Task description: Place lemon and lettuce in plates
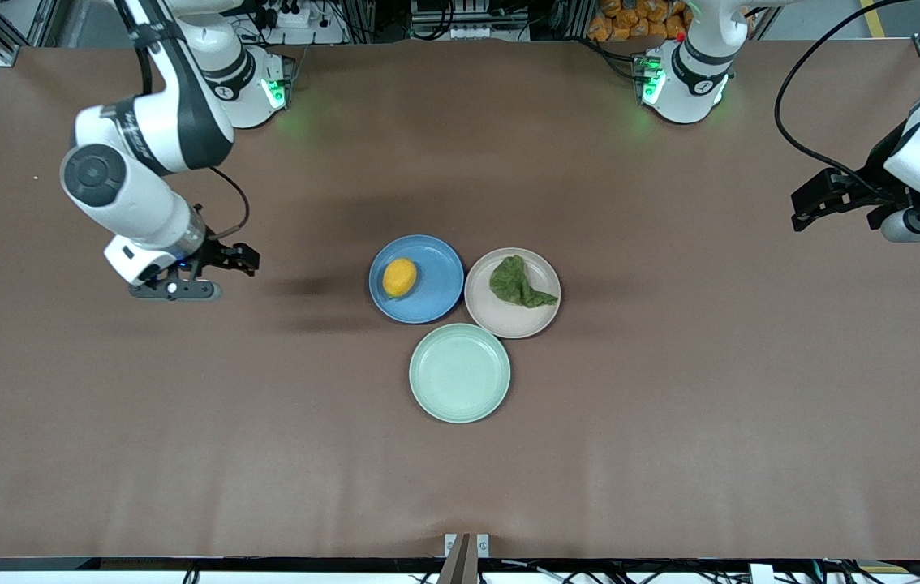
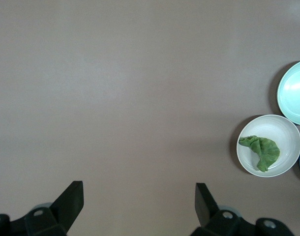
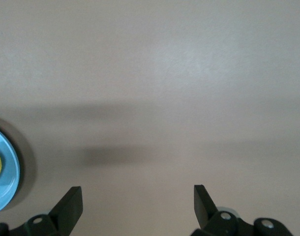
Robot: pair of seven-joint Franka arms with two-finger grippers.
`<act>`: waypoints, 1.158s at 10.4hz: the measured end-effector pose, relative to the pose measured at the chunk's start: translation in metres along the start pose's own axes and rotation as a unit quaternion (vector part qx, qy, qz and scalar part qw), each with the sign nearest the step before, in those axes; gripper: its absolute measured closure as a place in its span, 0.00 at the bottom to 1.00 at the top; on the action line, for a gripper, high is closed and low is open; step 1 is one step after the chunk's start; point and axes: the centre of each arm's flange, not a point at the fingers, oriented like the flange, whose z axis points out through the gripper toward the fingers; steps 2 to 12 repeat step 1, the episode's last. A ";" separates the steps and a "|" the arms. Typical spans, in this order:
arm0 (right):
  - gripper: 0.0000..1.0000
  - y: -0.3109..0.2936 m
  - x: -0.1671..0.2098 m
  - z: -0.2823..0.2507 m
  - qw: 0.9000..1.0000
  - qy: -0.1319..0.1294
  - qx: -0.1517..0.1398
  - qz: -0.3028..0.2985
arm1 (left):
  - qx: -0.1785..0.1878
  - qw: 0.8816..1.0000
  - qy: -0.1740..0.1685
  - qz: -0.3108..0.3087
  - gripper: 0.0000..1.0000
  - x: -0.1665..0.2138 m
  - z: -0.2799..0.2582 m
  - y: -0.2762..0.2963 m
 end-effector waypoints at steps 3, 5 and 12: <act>0.00 0.009 0.004 -0.015 1.000 0.001 -0.001 0.001 | 0.000 1.000 0.000 0.000 0.00 0.000 0.000 0.000; 0.00 0.009 0.004 -0.015 1.000 0.001 -0.001 0.001 | 0.000 1.000 0.000 0.000 0.00 0.000 0.000 0.000; 0.00 0.009 0.004 -0.015 1.000 0.001 -0.001 0.001 | 0.000 1.000 0.000 0.000 0.00 0.000 0.000 0.000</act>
